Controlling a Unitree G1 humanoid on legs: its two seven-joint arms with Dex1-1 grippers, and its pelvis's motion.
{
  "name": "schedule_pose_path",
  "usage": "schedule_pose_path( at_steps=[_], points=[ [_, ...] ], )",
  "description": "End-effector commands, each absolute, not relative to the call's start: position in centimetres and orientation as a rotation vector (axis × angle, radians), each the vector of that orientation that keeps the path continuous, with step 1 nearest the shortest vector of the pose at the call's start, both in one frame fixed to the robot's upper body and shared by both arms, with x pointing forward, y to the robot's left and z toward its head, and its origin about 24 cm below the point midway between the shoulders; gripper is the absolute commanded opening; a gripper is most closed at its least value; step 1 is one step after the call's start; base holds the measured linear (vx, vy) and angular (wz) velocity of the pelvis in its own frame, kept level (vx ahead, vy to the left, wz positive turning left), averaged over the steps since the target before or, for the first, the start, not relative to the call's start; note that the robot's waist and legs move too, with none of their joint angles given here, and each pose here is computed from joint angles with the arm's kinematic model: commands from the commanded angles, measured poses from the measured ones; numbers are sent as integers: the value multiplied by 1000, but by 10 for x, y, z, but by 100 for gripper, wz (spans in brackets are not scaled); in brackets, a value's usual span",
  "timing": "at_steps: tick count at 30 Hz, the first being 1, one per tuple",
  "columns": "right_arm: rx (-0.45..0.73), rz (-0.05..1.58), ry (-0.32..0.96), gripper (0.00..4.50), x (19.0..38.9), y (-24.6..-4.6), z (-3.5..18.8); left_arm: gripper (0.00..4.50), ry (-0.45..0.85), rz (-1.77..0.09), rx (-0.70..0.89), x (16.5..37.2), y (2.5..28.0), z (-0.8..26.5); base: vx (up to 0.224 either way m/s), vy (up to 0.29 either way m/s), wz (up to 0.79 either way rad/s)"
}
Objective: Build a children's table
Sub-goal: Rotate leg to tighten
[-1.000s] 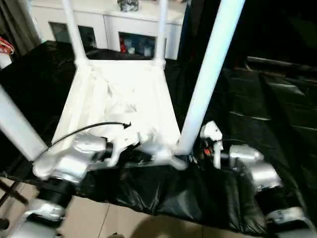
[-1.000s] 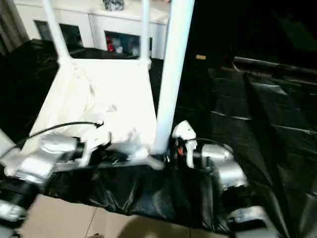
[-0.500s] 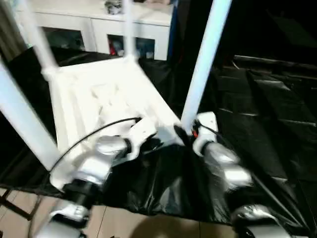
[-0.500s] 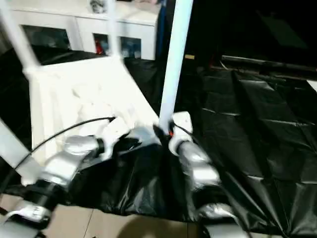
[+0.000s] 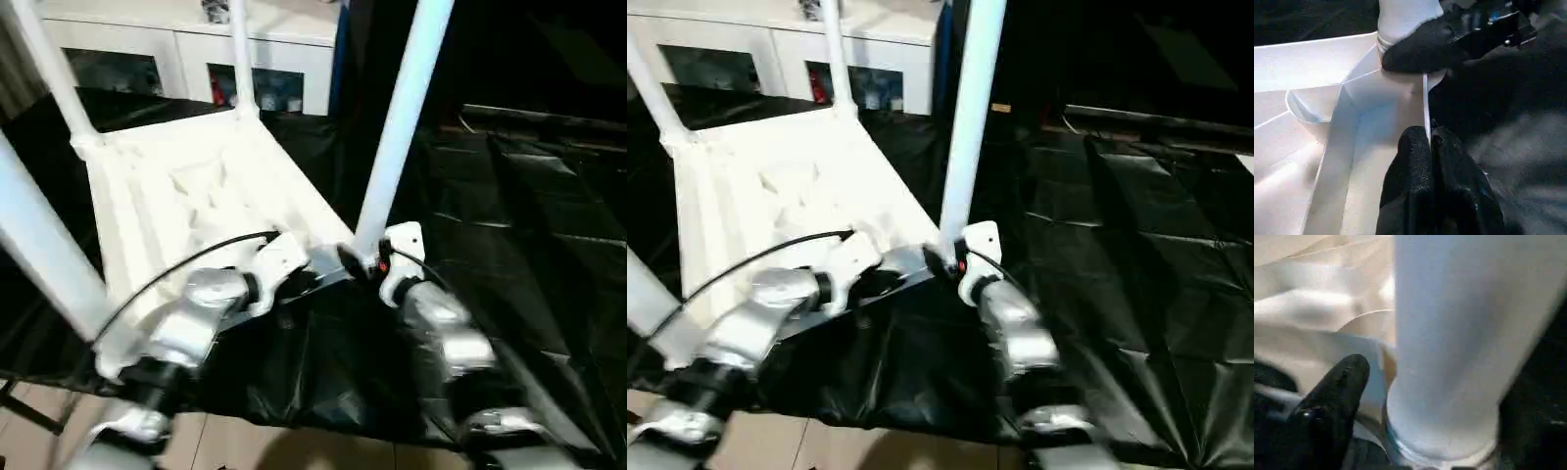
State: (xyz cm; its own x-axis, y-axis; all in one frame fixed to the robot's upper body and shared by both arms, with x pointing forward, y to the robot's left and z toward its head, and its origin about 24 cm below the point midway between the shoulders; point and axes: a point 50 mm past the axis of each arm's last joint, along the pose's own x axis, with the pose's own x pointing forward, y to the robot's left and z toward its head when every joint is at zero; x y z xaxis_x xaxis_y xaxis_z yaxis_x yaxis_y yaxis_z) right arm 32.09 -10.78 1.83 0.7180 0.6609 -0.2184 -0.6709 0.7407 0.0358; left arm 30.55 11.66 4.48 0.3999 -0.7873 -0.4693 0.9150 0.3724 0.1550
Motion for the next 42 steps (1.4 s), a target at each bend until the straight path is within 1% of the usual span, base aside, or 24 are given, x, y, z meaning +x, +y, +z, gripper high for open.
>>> schedule_pose_path(
  at_steps=[1,2,3,7,9,11,13,15,17,18,19,21,23,24,25,28,29,32,35,36,39,40,42],
  points=[
    [-61,906,260,421,314,-100,16,0,317,-1256,400,296,103,43,0,0,0],
    [-61,906,260,421,314,-100,16,0,317,-1256,400,296,103,43,0,0,0],
    [-69,995,271,421,312,-114,20,0,325,-1288,394,295,111,44,0,0,0],
    [-65,1071,282,421,310,-121,24,0,331,-1323,378,294,116,47,0,0,0],
    [-68,1134,295,421,308,-126,26,0,335,-1354,368,293,120,48,0,0,0],
    [-93,1221,330,421,305,-132,28,0,350,-1393,368,293,126,51,0,0,0],
    [-109,1259,354,421,303,-135,28,0,363,-1410,374,293,131,52,0,0,0],
    [-105,1282,368,388,302,-137,28,0,378,-1428,380,293,135,52,0,0,0],
    [-92,1303,375,388,301,-137,29,0,393,-1448,382,293,138,53,0,0,0],
    [-92,1303,375,374,301,-137,29,0,393,-1448,382,293,138,53,0,0,0],
    [-87,1315,377,374,300,-137,29,0,399,-1455,383,292,140,53,0,0,0],
    [-84,1325,379,343,300,-137,30,0,403,-1459,383,292,142,54,0,0,0],
    [-80,1353,385,339,297,-136,30,0,416,-1473,384,292,145,54,0,0,0],
    [-80,1353,385,316,297,-136,30,0,416,-1473,384,292,145,54,0,0,0],
    [-76,1365,387,305,296,-136,30,0,422,-1480,378,291,146,54,0,0,0],
    [-67,1388,391,293,294,-134,30,0,427,-1490,373,290,147,53,0,0,0],
    [-61,1404,400,273,291,-132,28,0,428,-1489,373,291,147,53,0,0,0],
    [-57,1408,403,265,290,-131,27,0,426,-1484,372,291,147,53,0,0,0],
    [-49,1335,372,261,291,-125,23,0,397,-1424,373,295,142,51,0,0,0],
    [-49,1335,372,260,291,-125,23,0,397,-1424,373,295,142,51,0,0,0],
    [-23,1203,322,259,298,-117,21,0,383,-1353,358,297,134,48,0,0,0],
    [-23,1203,322,259,298,-117,21,0,383,-1353,358,297,134,48,0,0,0],
    [5,1053,309,259,302,-110,14,0,395,-1270,360,301,126,43,0,0,0]
  ],
)
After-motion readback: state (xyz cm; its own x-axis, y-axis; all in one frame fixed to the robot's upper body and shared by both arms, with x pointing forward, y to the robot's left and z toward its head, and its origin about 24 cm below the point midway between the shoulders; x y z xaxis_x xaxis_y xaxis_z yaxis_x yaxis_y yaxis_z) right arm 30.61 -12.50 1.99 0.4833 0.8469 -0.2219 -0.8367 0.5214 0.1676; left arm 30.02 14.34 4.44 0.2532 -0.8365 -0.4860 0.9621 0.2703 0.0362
